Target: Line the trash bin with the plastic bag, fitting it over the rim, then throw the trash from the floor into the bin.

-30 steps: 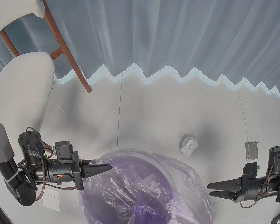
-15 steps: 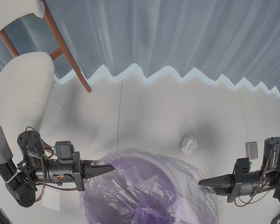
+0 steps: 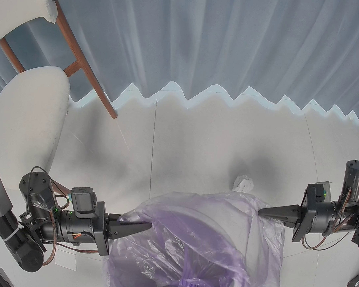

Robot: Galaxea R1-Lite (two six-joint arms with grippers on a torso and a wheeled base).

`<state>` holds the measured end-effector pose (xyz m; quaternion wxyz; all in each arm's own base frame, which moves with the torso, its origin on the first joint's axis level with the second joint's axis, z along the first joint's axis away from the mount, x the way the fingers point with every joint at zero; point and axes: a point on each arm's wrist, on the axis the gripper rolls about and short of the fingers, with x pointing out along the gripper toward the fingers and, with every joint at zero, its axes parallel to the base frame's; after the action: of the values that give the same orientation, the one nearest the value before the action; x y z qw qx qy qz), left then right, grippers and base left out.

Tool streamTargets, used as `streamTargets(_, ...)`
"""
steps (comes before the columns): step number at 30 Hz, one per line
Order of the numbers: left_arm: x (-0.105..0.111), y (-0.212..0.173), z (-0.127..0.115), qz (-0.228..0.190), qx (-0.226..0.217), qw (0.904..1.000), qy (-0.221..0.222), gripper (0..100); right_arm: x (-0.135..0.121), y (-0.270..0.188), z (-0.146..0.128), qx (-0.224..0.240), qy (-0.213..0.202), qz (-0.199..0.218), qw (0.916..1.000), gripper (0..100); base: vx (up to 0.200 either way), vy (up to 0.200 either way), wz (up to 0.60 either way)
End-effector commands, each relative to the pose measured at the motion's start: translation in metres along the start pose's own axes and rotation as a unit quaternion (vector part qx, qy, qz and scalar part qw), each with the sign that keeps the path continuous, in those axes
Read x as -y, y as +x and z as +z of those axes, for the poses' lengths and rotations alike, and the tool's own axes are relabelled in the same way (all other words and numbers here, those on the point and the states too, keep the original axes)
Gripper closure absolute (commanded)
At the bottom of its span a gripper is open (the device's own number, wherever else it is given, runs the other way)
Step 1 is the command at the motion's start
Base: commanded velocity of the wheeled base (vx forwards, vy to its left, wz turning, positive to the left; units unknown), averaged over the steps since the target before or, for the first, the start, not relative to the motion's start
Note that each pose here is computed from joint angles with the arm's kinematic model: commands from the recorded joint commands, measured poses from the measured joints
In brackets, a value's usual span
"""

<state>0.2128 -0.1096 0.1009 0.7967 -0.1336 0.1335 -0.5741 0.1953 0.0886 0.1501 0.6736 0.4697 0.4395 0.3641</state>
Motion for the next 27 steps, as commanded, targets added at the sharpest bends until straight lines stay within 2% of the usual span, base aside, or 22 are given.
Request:
streamTargets(1,0.017,-0.003,-0.001,-0.022,-0.005,0.9997,-0.004,100,0.005,0.003,0.016,0.024,0.012,-0.004,0.9996,100,0.000,0.000,0.00)
streamTargets(6,0.026,-0.008,-0.002,-0.042,-0.010,0.9991,-0.007,100,0.008,0.009,0.025,0.050,0.014,-0.011,0.9986,100,0.000,0.000,0.00)
streamTargets(22,0.023,-0.013,0.009,-0.029,0.011,0.9995,0.005,100,0.032,0.000,0.018,0.059,0.049,-0.046,0.9960,100,0.000,0.000,0.00)
streamTargets(27,0.027,-0.016,0.013,-0.033,0.019,0.9992,-0.009,100,0.035,0.005,0.020,0.064,0.049,-0.055,0.9953,100,0.000,0.000,0.00)
